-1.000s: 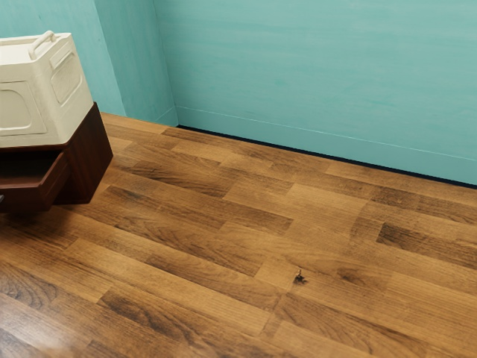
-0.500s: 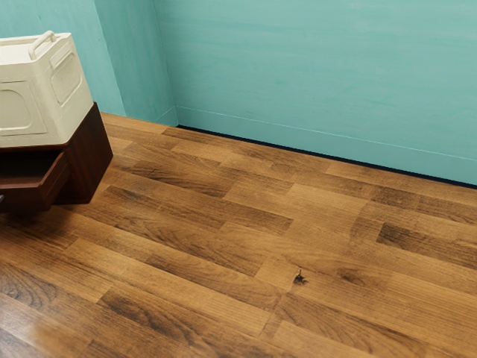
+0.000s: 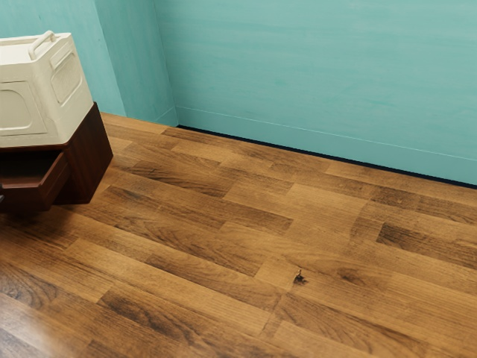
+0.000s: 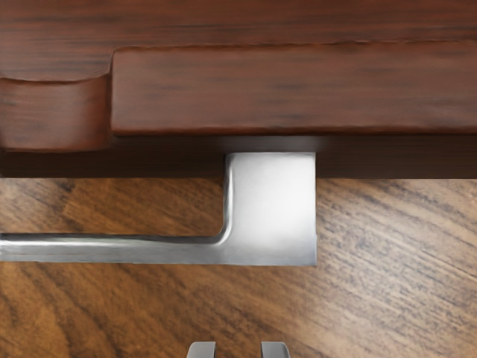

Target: Push the drawer handle with one arm to close the drawer

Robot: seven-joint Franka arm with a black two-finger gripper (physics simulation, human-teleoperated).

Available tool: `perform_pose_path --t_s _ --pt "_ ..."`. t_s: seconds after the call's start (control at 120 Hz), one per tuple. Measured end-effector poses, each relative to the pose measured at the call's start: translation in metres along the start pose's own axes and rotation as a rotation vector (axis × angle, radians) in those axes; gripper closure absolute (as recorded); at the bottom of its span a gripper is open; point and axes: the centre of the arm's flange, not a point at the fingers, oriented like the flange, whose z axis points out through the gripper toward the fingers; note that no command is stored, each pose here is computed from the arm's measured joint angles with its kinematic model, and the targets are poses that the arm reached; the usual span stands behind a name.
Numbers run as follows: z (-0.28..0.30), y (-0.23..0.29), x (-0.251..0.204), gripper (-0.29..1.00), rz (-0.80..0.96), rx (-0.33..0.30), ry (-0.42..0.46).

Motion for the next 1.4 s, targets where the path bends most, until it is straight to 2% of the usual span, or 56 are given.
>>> perform_pose_path --t_s 0.35,0.55,1.167,1.4 --pt "0.033 -0.011 0.027 0.71 0.026 -0.008 0.050" --pt "0.029 -0.018 0.051 0.72 0.053 0.012 0.112" --pt "0.036 -0.020 0.113 0.71 0.106 0.027 0.216" --pt "0.035 -0.024 0.123 0.70 0.114 0.044 0.267"
